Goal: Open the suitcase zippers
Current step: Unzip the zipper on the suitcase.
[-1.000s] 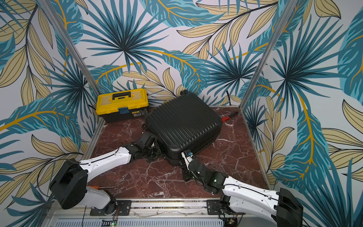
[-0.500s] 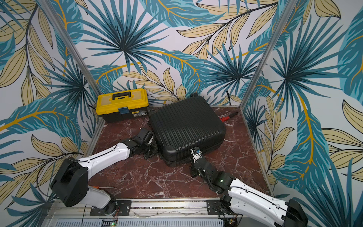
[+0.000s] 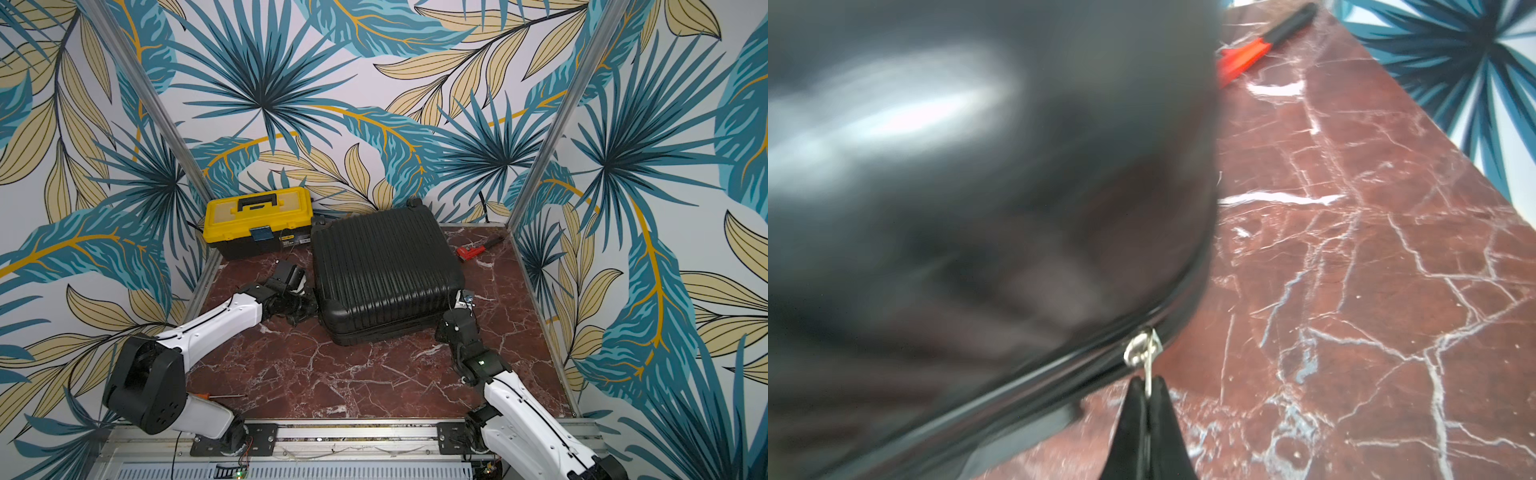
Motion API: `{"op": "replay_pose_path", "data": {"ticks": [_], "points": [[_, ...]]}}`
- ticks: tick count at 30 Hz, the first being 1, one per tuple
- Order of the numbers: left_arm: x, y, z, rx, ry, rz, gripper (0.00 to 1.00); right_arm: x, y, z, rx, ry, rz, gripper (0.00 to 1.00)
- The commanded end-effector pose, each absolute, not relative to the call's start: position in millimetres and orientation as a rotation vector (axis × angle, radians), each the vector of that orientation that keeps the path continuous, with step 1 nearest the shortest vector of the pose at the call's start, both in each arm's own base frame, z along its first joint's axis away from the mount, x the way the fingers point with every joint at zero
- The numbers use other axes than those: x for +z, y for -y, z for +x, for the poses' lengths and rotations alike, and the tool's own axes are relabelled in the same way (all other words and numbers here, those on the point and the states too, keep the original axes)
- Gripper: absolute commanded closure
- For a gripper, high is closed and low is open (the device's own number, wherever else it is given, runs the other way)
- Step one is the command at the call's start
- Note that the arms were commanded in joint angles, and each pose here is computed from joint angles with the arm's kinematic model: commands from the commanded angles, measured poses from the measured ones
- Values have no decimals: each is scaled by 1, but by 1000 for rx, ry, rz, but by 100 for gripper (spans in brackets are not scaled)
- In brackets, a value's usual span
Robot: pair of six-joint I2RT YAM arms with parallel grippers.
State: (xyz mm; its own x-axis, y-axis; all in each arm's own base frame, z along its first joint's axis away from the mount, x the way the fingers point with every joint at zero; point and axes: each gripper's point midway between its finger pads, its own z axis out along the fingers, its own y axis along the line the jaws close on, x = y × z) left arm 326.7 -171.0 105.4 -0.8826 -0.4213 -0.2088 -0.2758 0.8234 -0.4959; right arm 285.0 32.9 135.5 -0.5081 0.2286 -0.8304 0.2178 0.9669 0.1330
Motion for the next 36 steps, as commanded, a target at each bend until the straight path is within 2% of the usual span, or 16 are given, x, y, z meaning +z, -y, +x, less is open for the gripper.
{"op": "replay_pose_path", "data": {"ticks": [1,3,6,8,10,13,17,21,24,27,30,36], "points": [[95,122,335,-454,-2720,-633,61,165,-32,308,74,-1977,347,100],[109,114,353,-456,-2671,-670,37,159,-55,306,197,-2029,267,100],[132,117,387,-472,-2606,-661,13,149,-83,295,330,-2090,176,100],[143,131,409,-530,-2603,-613,2,142,-98,284,373,-2118,128,100],[153,135,423,-516,-2622,-598,1,139,-113,271,396,-2134,78,100],[196,121,423,-385,-2522,-586,1,136,-132,251,406,-2149,22,100],[243,85,385,-221,-2379,-649,1,129,-136,236,433,-2157,67,100],[256,94,333,-335,-2342,-639,1,126,-145,232,477,-2160,63,100],[243,126,291,-458,-2398,-606,1,126,-167,229,518,-2182,15,100],[215,148,247,-627,-2475,-729,0,130,-191,223,528,-2169,-12,100],[189,158,215,-690,-2507,-840,2,136,-207,218,566,-2111,57,100],[164,191,197,-899,-2470,-914,10,145,-237,221,647,-2043,147,100]]}}
